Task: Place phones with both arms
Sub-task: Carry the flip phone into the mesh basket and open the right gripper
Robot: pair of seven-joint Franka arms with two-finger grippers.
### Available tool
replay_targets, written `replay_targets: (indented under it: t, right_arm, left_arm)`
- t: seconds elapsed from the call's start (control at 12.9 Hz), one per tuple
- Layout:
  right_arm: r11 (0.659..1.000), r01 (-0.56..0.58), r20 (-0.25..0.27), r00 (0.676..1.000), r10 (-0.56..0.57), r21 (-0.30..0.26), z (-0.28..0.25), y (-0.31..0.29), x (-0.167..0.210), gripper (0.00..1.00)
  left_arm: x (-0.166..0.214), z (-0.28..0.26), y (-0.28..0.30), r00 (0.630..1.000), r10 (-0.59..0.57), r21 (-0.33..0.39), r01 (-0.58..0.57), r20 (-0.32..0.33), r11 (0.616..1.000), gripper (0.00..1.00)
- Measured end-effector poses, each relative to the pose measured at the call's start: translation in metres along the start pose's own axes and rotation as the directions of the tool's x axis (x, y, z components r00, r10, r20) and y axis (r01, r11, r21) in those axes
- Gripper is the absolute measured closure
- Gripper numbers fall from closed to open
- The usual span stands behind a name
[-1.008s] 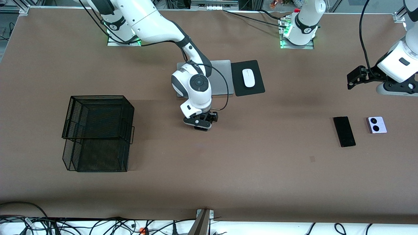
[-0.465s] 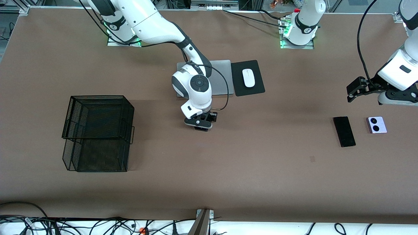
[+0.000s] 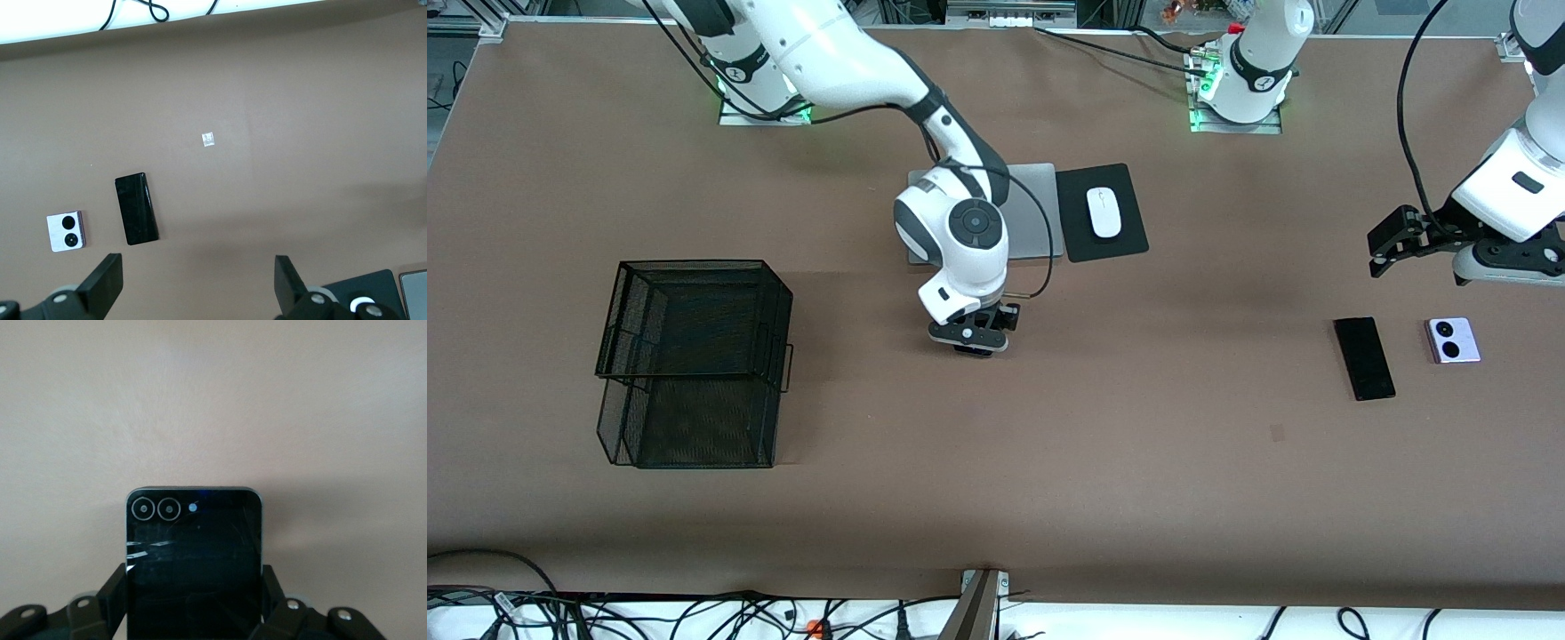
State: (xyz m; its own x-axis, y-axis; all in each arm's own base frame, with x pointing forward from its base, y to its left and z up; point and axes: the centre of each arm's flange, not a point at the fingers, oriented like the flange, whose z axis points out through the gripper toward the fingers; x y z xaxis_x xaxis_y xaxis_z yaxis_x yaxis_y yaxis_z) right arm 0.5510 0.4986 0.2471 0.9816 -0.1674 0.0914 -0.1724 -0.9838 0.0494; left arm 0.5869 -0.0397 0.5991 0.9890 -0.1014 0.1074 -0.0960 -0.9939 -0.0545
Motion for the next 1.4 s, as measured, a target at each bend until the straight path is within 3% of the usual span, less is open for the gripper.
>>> replay_targets:
  t: [0.16, 0.39, 0.54, 0.85, 1.16, 1.4]
  right_arm:
    - [1.0, -0.012, 0.02, 1.0, 0.012, -0.021, -0.067, 0.013, 0.019, 0.2]
    - [1.0, 0.024, 0.081, 0.996, -0.025, 0.011, -0.162, 0.058, 0.047, 0.2]
    - [0.998, 0.066, 0.102, 0.993, -0.064, -0.012, -0.193, 0.105, 0.07, 0.2]
    - [0.986, 0.156, 0.118, 0.982, -0.149, -0.052, -0.191, 0.226, 0.116, 0.2]
    - [0.963, 0.268, 0.126, 0.957, -0.262, -0.031, -0.169, 0.383, 0.139, 0.2]
    - [0.945, 0.328, 0.099, 0.941, -0.325, -0.014, -0.136, 0.488, 0.14, 0.2]
  left_arm:
    - [-0.001, 0.0, 0.0, 1.0, 0.0, 0.0, 0.0, 0.013, 1.0, 0.0]
    - [-0.002, 0.001, 0.0, 1.0, 0.0, 0.0, 0.0, 0.023, 1.0, 0.0]
    - [-0.003, 0.001, 0.0, 1.0, 0.0, 0.0, 0.0, 0.025, 1.0, 0.0]
    - [-0.003, 0.0, 0.0, 1.0, 0.0, 0.0, 0.0, 0.025, 1.0, 0.0]
    - [-0.003, 0.0, 0.0, 1.0, 0.0, 0.0, 0.0, 0.026, 1.0, 0.0]
    - [-0.003, 0.0, 0.0, 1.0, 0.0, 0.0, 0.0, 0.027, 1.0, 0.0]
